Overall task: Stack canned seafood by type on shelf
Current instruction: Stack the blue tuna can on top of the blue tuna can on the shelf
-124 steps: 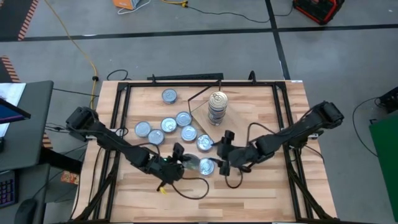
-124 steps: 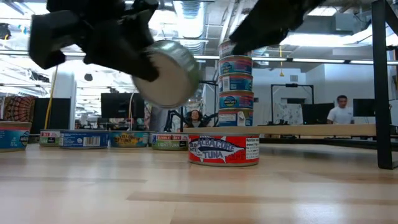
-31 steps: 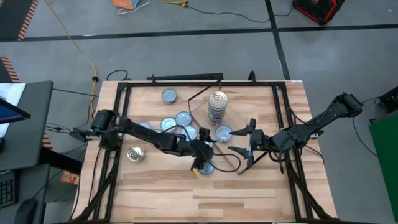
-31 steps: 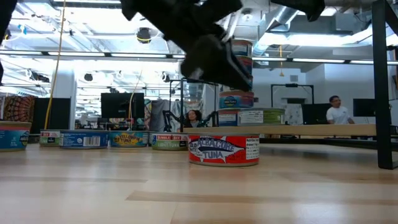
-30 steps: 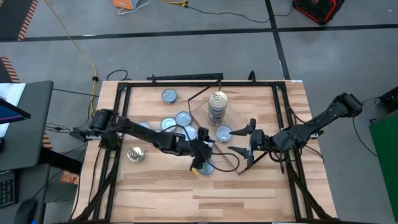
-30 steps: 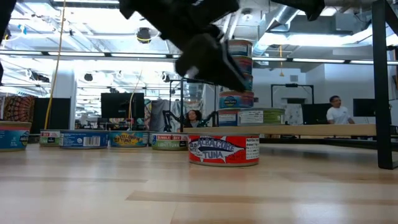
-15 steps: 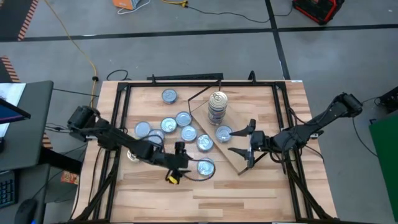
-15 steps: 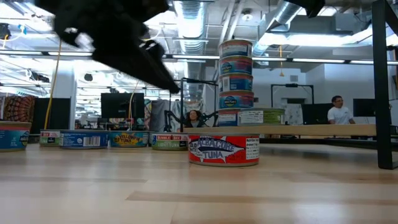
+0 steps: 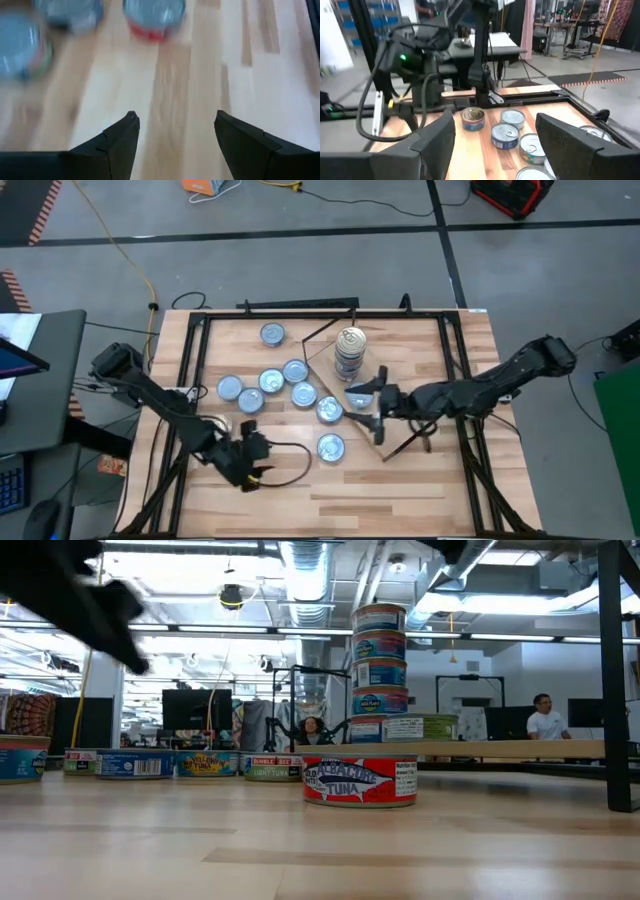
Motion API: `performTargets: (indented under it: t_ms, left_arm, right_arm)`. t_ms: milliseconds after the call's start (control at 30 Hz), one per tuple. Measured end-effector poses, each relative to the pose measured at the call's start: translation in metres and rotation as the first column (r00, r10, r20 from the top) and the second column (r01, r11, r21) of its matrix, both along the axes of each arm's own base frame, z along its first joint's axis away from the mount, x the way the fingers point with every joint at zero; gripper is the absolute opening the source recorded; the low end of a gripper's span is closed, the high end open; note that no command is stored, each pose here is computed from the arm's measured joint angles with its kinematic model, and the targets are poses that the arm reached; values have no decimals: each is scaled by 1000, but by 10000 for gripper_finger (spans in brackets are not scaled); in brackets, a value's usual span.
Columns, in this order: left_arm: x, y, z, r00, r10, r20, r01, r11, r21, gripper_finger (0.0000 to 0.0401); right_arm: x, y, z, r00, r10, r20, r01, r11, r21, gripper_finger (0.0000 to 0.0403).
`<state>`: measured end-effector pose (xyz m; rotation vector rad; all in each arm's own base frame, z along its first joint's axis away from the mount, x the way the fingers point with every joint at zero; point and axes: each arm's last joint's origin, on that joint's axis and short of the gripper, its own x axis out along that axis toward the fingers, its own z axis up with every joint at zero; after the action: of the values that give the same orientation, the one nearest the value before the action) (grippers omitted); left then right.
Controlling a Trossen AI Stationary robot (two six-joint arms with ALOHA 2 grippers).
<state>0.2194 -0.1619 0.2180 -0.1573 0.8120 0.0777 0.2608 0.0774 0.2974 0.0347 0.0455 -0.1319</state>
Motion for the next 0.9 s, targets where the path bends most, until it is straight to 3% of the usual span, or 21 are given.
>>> performTargets:
  t_ms: [167,367,600,767,900]
  left_arm:
    - [-32,-6,0,987,103,-120,-110,992,-54,249]
    - [-59,-14,-3,965,180,-191,-195,979,-62,249]
    - [-86,-29,0,952,217,-214,-255,953,-166,249]
    - [-101,-35,3,924,232,-304,-314,914,-256,249]
    - [-105,-36,1,894,239,-380,-354,895,-271,249]
  right_arm:
    - [35,6,11,993,-17,-115,10,998,-66,302]
    - [63,11,16,980,69,-187,-94,987,-128,302]
    - [61,-2,29,985,59,-161,-84,985,-152,301]
    - [60,-8,32,988,46,-150,-71,985,-159,302]
    - [62,-13,32,988,34,-151,-60,984,-170,301]
